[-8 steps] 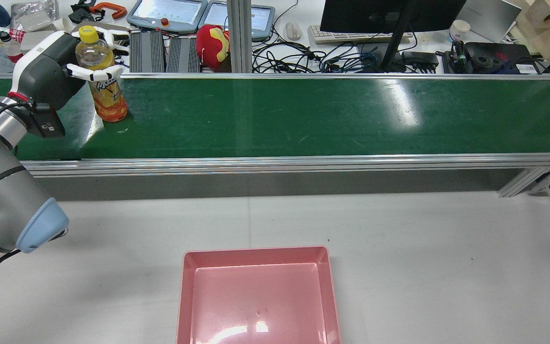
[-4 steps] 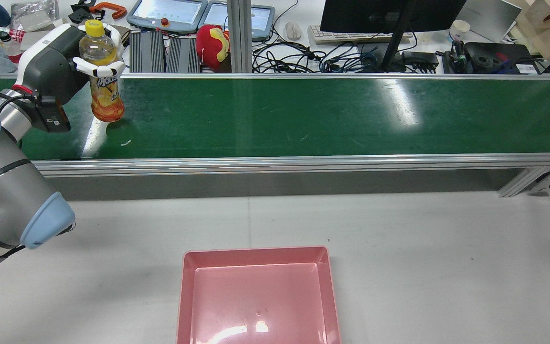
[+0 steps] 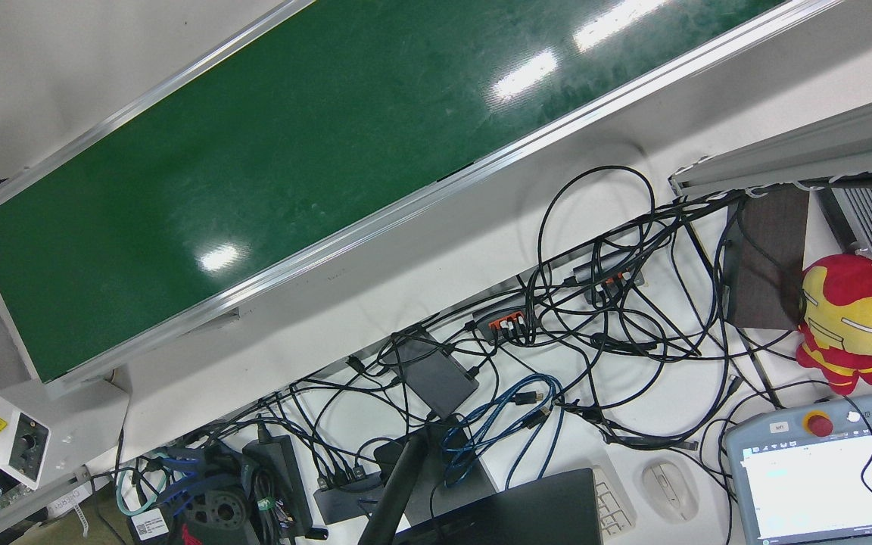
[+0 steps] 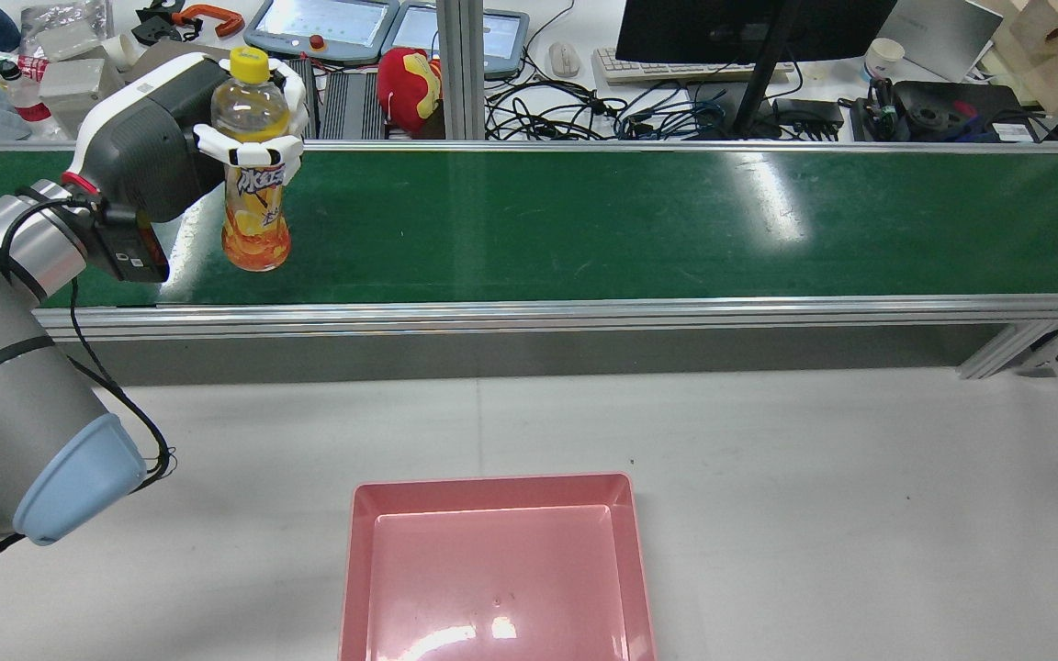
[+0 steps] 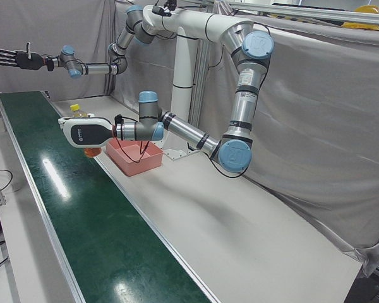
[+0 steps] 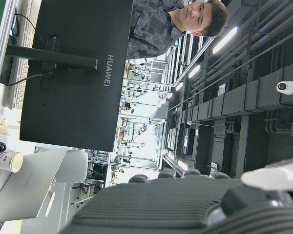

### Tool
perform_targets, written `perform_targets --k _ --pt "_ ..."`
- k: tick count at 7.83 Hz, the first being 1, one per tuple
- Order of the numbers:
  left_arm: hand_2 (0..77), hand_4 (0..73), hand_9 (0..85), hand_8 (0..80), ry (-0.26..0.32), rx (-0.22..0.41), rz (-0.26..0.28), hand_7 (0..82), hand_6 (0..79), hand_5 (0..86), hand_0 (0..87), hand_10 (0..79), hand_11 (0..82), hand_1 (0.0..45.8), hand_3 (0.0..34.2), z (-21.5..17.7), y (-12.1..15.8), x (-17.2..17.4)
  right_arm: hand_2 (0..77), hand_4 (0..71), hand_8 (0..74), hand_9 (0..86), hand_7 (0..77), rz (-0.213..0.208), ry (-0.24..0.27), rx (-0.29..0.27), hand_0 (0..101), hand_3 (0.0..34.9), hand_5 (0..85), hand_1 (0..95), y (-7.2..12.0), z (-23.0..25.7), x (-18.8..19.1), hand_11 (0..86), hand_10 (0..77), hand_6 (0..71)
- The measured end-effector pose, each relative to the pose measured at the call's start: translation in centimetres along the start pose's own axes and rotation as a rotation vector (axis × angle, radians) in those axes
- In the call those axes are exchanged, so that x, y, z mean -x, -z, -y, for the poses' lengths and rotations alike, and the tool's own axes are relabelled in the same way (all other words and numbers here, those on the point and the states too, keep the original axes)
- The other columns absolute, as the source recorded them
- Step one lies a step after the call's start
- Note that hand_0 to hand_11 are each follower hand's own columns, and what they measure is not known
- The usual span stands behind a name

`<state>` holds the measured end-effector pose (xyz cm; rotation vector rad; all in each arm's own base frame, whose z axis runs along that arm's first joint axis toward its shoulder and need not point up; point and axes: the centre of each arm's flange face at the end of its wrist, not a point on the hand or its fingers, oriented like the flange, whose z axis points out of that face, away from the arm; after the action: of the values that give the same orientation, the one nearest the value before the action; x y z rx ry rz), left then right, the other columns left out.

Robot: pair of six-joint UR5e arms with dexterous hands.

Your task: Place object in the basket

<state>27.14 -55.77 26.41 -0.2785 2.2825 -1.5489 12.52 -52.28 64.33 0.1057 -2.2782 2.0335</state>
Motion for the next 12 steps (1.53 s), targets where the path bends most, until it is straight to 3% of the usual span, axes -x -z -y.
perform_targets --k 2,4,7,9,12 --pt "50.2 46.4 56.7 68.7 0.042 0.07 0.1 54.0 62.7 58.4 58.2 53.5 62.2 6.5 0.0 -3.9 1.4 4.5 0.5 0.0 0.0 0.0 0.5 0.0 0.0 -0.001 0 0.2 0.0 0.0 0.0 0.0 0.0 0.0 0.0 0.0" --pt "50.2 46.4 56.7 68.7 0.098 0.136 0.216 54.0 62.7 58.4 58.2 53.5 62.2 6.5 0.0 -7.7 3.4 11.3 0.0 0.0 0.0 0.0 0.5 0.0 0.0 -0.001 0 0.2 0.0 0.0 0.0 0.1 0.0 0.0 0.0 0.0" --pt "50.2 46.9 56.7 69.3 0.07 0.194 0.397 54.0 64.9 58.4 58.4 54.0 62.2 6.5 0.0 -11.9 8.2 21.6 0.5 0.0 0.0 0.0 0.5 -0.001 0.0 -0.002 0 0.2 0.0 0.0 0.0 0.1 0.0 0.0 0.0 0.0" --pt "50.2 46.9 56.7 69.3 0.068 0.19 0.461 54.0 64.9 58.4 59.6 54.0 62.2 6.5 0.0 -12.3 10.1 24.8 0.5 0.0 0.0 0.0 0.5 -0.001 0.0 -0.003 0 0.1 0.0 0.0 0.0 0.1 0.0 0.0 0.0 0.0" --pt "46.9 46.9 56.7 69.3 0.033 0.118 0.551 54.0 64.9 58.4 59.3 54.0 62.2 7.1 0.0 -9.3 13.4 27.3 0.0 0.0 0.0 0.0 0.5 -0.001 0.0 -0.003 0 0.2 0.0 0.0 0.0 0.1 0.0 0.0 0.0 0.0"
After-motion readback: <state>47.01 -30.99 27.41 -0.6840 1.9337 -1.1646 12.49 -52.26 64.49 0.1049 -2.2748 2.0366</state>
